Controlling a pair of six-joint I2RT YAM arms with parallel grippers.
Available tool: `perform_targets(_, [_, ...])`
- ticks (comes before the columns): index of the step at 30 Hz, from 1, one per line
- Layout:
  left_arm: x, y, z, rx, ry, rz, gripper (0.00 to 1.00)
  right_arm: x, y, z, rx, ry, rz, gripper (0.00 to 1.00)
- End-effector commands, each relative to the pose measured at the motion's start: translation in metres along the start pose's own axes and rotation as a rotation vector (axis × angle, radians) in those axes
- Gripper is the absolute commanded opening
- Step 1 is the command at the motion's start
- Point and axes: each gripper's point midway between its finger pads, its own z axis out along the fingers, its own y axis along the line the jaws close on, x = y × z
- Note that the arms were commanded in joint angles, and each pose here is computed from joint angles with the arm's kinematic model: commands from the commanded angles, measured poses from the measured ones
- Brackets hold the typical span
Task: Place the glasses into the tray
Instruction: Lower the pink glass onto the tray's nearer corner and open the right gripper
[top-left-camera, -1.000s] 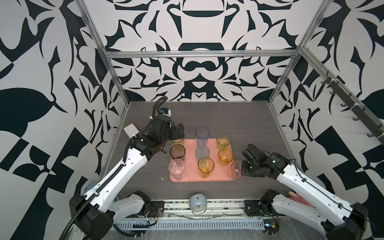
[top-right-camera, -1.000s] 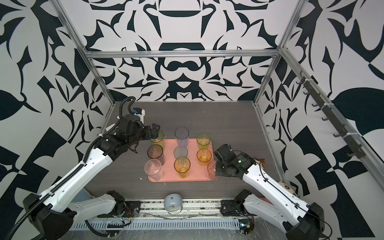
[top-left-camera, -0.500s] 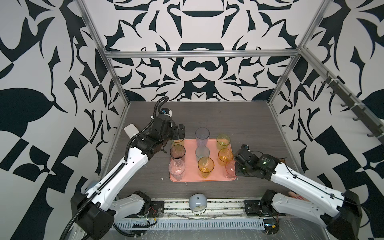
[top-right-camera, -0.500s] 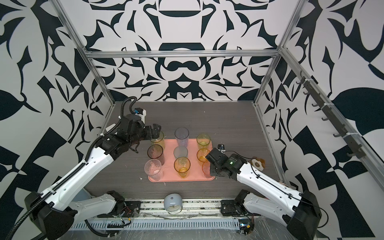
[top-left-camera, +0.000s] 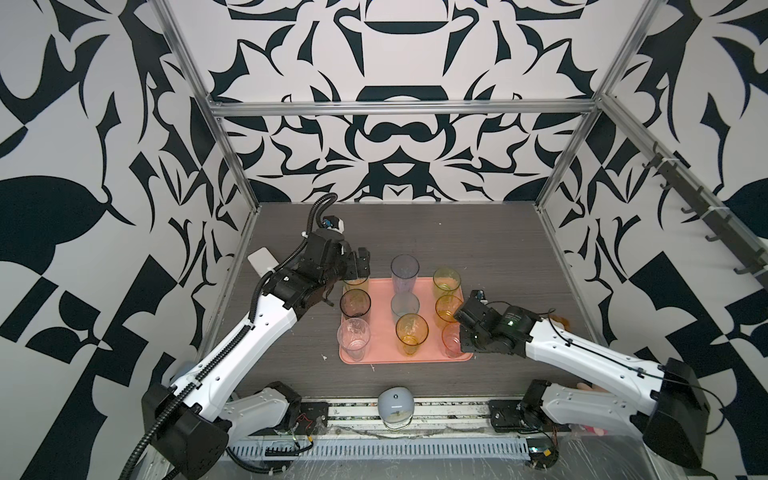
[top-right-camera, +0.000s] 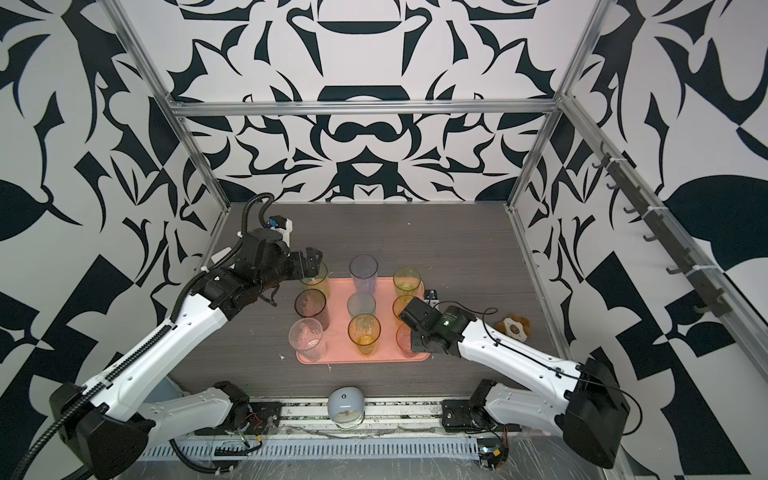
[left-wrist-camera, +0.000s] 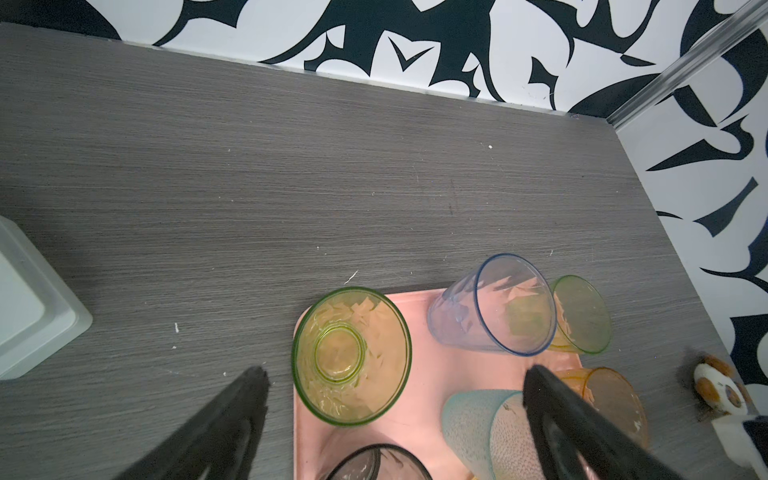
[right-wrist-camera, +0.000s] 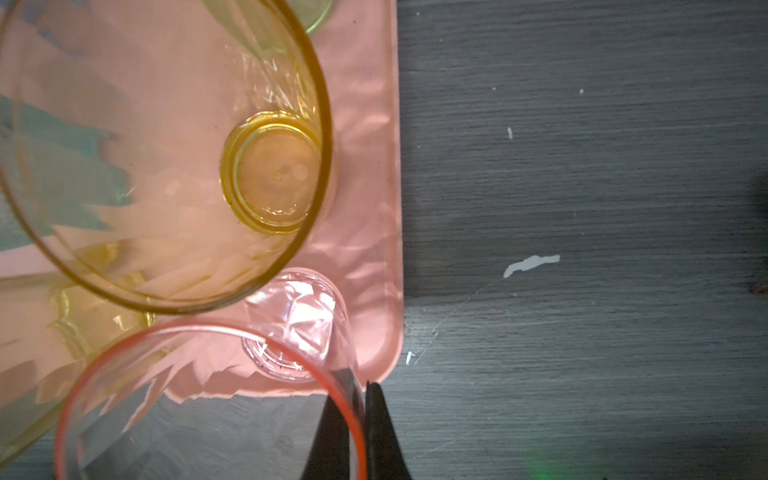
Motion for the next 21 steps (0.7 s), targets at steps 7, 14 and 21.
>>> perform_targets(7, [0.004, 0.007, 0.0, -0.024, -0.001, -0.002, 0.99, -0.008, 0.003, 0.001, 0.0, -0.05, 0.019, 0.0])
perform_targets(14, [0.004, 0.009, -0.001, -0.034, -0.004, 0.001, 0.99, -0.01, 0.013, -0.002, -0.035, -0.033, -0.027, 0.2])
perform_targets(21, [0.003, 0.014, -0.002, -0.061, -0.008, 0.003, 0.99, -0.012, 0.024, -0.026, -0.106, -0.018, -0.031, 0.41])
